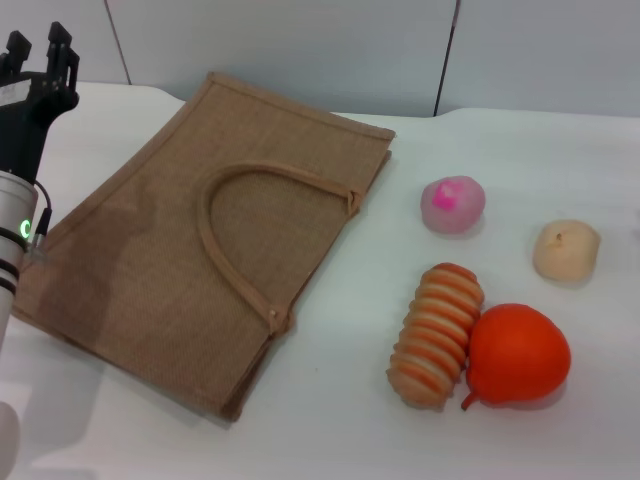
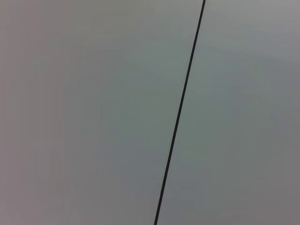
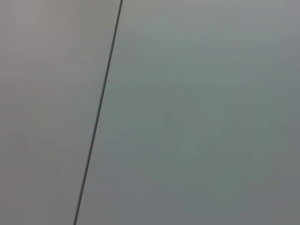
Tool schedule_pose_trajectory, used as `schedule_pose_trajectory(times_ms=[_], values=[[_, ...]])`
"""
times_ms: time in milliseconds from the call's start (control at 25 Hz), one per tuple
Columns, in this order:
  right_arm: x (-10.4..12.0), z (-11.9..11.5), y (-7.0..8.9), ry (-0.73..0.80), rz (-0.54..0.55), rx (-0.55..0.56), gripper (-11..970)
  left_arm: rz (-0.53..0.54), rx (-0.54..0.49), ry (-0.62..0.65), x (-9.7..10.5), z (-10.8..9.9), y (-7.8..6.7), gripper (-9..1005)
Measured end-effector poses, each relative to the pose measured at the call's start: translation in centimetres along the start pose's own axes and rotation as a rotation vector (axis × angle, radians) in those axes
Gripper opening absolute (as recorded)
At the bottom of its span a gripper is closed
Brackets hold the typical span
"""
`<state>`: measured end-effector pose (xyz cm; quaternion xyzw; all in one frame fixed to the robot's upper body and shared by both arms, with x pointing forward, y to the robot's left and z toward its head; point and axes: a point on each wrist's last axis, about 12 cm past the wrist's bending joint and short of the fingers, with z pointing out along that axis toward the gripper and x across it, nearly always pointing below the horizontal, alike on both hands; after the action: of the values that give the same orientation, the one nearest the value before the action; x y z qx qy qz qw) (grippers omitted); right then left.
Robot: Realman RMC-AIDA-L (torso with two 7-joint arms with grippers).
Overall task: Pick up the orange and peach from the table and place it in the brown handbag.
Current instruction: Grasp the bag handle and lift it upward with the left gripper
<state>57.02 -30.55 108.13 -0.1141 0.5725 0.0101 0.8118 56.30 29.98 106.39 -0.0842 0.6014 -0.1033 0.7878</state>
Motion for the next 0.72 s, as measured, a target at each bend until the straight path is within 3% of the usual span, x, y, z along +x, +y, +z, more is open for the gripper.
schedule_pose_trajectory(times_ms=[480, 720], values=[[0.04, -0.14, -0.12, 0.002, 0.001, 0.008, 851, -0.003, -0.001, 0.001, 0.00, -0.05, 0.05, 500], [0.08, -0.24, -0.15, 0.004, 0.001, 0.009, 851, -0.121, 0.088, 0.070, 0.33, 0.17, -0.20, 499]])
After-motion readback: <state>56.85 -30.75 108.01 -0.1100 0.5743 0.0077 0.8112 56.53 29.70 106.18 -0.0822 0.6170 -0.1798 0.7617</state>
